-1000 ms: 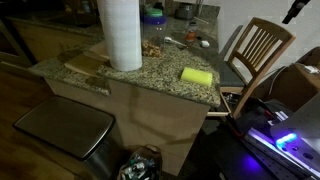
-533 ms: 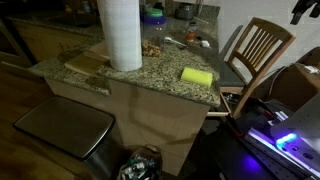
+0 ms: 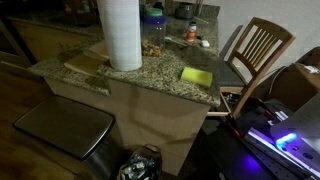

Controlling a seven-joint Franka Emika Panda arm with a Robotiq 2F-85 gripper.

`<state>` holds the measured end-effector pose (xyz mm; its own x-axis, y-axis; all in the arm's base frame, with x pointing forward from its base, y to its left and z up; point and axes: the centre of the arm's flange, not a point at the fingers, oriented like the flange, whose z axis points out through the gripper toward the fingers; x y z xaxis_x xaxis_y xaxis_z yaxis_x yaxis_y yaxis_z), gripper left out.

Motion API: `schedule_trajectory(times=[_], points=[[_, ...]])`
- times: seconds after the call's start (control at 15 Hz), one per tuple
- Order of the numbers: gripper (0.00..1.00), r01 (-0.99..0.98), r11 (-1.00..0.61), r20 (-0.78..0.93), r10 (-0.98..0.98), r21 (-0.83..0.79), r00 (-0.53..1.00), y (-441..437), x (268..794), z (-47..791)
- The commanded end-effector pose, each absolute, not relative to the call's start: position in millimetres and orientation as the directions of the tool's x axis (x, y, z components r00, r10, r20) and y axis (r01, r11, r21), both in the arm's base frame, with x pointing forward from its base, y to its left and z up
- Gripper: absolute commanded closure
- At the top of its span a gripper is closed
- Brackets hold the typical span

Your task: Move the silver spoon forwards

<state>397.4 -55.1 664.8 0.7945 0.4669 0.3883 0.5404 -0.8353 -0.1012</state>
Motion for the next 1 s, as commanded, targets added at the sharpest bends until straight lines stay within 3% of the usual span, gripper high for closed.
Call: schedule_trajectory(times=[0.0, 0.07, 0.4, 0.73, 0.93], points=[[0.00, 0.578, -0.811, 0.359, 0.515, -0.090, 0.778, -7, 453, 727], [0.00, 0.554, -0.829, 0.390, 0.487, -0.074, 0.781, -21, 417, 691], [0.00, 0.555, -0.829, 0.358, 0.499, -0.066, 0.789, -8, 424, 682], [0.00, 0.682, -0.722, 0.233, 0.647, -0.119, 0.726, 81, 417, 579], [0.00, 0.674, -0.736, 0.137, 0.662, -0.068, 0.737, 109, 422, 505]])
